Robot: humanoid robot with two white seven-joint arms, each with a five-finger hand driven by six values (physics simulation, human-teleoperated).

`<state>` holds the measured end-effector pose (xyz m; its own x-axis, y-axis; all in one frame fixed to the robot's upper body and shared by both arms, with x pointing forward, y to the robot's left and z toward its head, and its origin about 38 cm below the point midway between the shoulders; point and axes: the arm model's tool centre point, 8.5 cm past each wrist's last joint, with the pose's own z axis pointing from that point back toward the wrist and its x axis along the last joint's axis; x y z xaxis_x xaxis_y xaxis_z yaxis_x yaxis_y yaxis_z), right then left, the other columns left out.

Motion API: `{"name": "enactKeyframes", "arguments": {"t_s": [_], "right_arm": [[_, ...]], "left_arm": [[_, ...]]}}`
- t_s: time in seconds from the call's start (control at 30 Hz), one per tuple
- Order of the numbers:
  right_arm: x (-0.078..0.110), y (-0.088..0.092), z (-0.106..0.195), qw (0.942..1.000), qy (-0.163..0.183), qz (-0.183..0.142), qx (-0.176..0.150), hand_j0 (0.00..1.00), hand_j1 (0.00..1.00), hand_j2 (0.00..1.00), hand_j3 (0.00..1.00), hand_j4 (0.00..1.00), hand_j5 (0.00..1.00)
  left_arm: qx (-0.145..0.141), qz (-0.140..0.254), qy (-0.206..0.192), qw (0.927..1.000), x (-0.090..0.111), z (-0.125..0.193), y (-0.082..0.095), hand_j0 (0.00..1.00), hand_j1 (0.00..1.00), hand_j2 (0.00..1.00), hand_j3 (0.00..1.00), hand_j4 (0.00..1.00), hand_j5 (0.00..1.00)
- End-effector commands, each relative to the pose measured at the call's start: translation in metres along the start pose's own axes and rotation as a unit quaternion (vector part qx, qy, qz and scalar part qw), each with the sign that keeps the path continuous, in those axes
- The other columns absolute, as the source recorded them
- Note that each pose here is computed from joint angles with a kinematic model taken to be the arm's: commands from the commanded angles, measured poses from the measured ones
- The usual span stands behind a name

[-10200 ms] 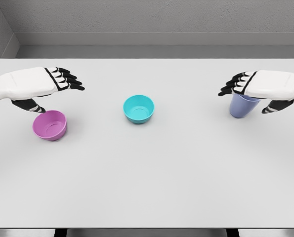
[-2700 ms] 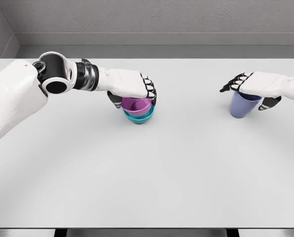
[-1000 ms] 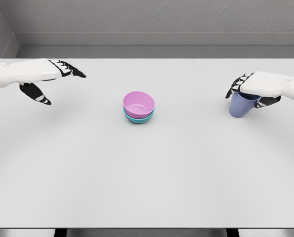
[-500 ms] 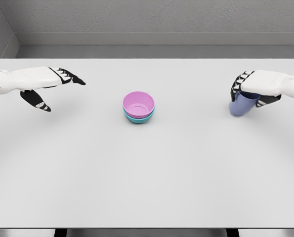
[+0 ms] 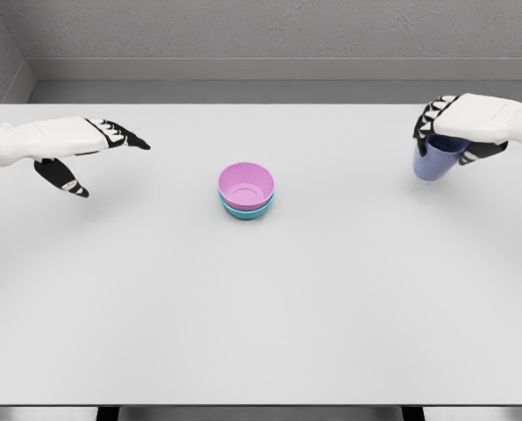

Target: Stacking bowl and cup with both arms

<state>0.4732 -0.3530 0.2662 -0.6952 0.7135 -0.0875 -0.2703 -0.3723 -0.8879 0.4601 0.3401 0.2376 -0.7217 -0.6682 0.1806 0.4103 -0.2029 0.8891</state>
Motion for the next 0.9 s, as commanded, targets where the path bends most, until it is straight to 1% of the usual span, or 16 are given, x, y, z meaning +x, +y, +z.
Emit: {"name": "enactKeyframes", "arguments": {"t_s": [0.0,0.07,0.1,0.2,0.27,0.33,0.8,0.87], "right_arm": [[0.003,-0.003,-0.003,0.9999,-0.008,-0.009,-0.01,0.41,0.41,0.41,0.41,0.41,0.41],[0.009,-0.011,-0.012,0.9996,-0.018,-0.007,-0.022,0.41,0.41,0.41,0.41,0.41,0.41],[0.015,-0.018,-0.02,0.9991,-0.028,-0.006,-0.032,0.41,0.41,0.41,0.41,0.41,0.41],[0.016,-0.025,-0.022,0.9988,-0.03,-0.002,-0.039,0.41,0.41,0.41,0.41,0.41,0.41],[0.022,-0.033,-0.029,0.9981,-0.039,0.0,-0.048,0.41,0.41,0.41,0.41,0.41,0.41],[0.023,-0.039,-0.031,0.9976,-0.042,0.003,-0.055,0.41,0.41,0.41,0.41,0.41,0.41],[0.023,-0.041,-0.031,0.9975,-0.042,0.004,-0.056,0.4,0.4,0.4,0.4,0.4,0.4],[0.025,-0.045,-0.033,0.9971,-0.045,0.005,-0.06,0.4,0.4,0.4,0.4,0.4,0.4]], "left_arm": [[0.002,0.003,0.0,1.0,0.0,0.001,0.001,1.0,1.0,1.0,1.0,1.0,1.0],[0.003,0.003,0.0,1.0,0.0,0.001,0.001,1.0,1.0,1.0,1.0,1.0,1.0],[0.002,0.003,0.0,1.0,0.0,0.001,0.001,1.0,1.0,1.0,1.0,1.0,1.0],[0.003,0.003,0.0,1.0,0.0,0.001,0.001,1.0,1.0,1.0,1.0,1.0,1.0],[0.002,0.003,0.001,1.0,-0.001,0.001,0.0,1.0,1.0,1.0,1.0,1.0,1.0],[0.003,0.003,0.0,1.0,0.0,0.001,0.001,1.0,1.0,1.0,1.0,1.0,1.0],[0.003,0.002,0.001,1.0,-0.001,0.001,0.001,1.0,1.0,1.0,1.0,1.0,1.0],[0.003,0.002,0.001,1.0,-0.001,0.001,0.001,1.0,1.0,1.0,1.0,1.0,1.0]]}}
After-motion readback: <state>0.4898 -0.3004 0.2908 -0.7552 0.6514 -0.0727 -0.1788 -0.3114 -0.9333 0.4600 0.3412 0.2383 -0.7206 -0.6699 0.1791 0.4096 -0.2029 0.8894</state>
